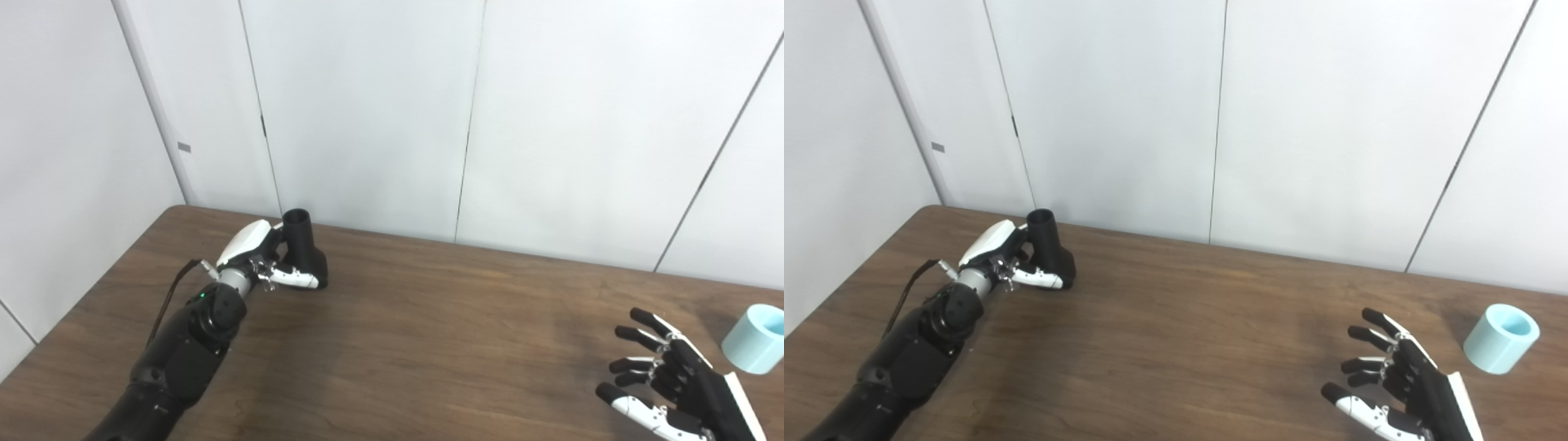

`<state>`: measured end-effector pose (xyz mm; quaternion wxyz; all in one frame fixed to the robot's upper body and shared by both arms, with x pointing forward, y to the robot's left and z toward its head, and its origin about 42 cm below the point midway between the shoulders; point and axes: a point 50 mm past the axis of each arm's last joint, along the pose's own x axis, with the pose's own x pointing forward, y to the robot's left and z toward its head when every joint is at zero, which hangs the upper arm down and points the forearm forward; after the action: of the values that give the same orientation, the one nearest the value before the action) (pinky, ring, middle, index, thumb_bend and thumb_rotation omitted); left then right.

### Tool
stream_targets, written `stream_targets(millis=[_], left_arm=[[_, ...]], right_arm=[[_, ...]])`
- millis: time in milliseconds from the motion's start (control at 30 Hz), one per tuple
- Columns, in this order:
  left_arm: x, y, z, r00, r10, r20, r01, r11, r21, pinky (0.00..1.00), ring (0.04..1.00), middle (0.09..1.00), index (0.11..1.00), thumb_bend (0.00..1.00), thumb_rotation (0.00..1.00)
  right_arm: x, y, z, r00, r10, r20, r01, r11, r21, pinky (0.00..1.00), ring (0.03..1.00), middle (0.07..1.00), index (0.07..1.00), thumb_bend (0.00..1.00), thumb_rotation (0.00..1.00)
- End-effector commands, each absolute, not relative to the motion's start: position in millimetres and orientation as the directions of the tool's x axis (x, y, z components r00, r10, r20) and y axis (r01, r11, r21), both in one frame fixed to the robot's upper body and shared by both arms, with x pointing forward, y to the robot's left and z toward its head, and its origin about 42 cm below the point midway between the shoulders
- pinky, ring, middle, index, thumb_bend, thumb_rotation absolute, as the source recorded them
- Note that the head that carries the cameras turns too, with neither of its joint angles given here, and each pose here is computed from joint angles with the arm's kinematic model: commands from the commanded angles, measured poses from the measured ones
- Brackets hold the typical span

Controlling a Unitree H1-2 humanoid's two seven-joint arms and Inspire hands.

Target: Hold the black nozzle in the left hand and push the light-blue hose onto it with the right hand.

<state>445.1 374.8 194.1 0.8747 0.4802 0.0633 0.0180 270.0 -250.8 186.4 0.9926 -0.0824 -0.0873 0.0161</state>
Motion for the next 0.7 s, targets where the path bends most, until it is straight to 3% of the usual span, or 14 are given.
stream_targets(millis=[0,233,333,467,667], left_arm=[[442.1,392.7,201.8,0.987,0.132,-0.096,0.015,0.507,0.862,0.72,0.878,0.905,0.904,0.96,0.27],[440.5,394.0,200.3,0.987,0.127,-0.094,0.019,0.499,0.866,0.74,0.871,0.893,0.885,0.93,0.26],[440.7,388.7,197.5,0.989,0.124,-0.084,0.009,0.508,0.861,0.7,0.833,0.864,0.862,0.92,0.26],[440.4,376.3,187.3,0.992,0.121,-0.046,-0.036,0.595,0.803,0.58,0.693,0.746,0.76,0.85,0.2],[438.9,355.9,166.2,0.995,0.092,-0.042,-0.017,0.567,0.823,0.55,0.627,0.666,0.681,0.8,0.12]], right_arm=[[272.2,-252.4,201.1,0.971,0.059,0.234,-0.018,0.984,-0.176,0.47,0.548,0.744,0.811,0.54,0.0],[272.0,-253.4,200.2,0.972,0.061,0.228,-0.021,0.985,-0.174,0.49,0.55,0.742,0.814,0.53,0.0],[272.8,-254.2,199.4,0.972,0.065,0.227,-0.025,0.985,-0.172,0.5,0.55,0.739,0.814,0.54,0.0],[273.4,-254.6,199.2,0.971,0.071,0.226,-0.03,0.983,-0.179,0.5,0.554,0.735,0.812,0.54,0.0],[273.5,-253.1,199.5,0.972,0.067,0.227,-0.025,0.983,-0.183,0.49,0.545,0.725,0.801,0.54,0.0]])
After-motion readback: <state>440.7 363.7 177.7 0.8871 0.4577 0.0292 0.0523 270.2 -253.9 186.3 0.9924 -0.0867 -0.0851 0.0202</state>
